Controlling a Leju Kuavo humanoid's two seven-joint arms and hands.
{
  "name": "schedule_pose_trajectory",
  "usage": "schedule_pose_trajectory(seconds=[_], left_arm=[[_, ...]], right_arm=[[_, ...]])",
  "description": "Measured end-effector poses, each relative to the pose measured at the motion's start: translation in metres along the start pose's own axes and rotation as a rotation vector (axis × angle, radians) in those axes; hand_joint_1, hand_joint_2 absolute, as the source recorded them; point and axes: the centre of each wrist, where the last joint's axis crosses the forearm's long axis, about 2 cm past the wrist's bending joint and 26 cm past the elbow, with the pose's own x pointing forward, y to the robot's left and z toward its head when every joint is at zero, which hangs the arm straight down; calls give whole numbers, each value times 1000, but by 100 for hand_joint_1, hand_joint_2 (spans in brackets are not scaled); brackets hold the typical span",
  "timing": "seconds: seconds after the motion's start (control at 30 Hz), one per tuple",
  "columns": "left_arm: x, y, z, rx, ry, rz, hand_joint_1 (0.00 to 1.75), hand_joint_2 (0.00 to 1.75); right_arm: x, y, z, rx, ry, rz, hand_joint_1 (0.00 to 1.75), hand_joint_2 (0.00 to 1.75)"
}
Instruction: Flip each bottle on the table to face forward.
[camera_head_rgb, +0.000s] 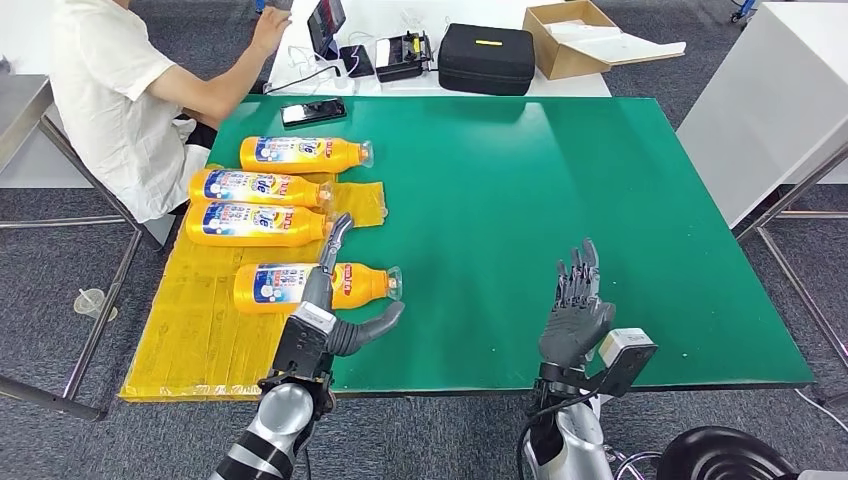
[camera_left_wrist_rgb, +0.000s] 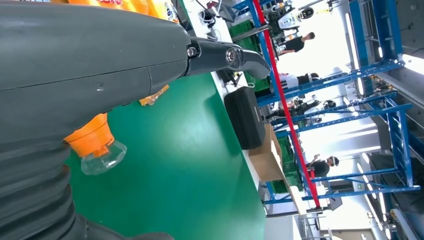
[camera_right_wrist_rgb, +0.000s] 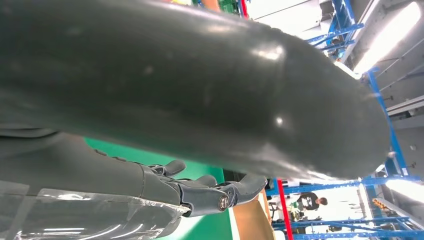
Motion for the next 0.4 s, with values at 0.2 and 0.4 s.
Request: schedule_pose_trajectory(seconds=[0.2, 0.4], left_arm=[[0, -6, 5, 123, 68, 206, 0, 175], [1, -12, 9, 231, 114, 300, 0, 116]], right_arm=[[9, 8, 2, -56, -29, 77, 0, 0], [19, 39, 6, 9, -46, 91, 0, 0]])
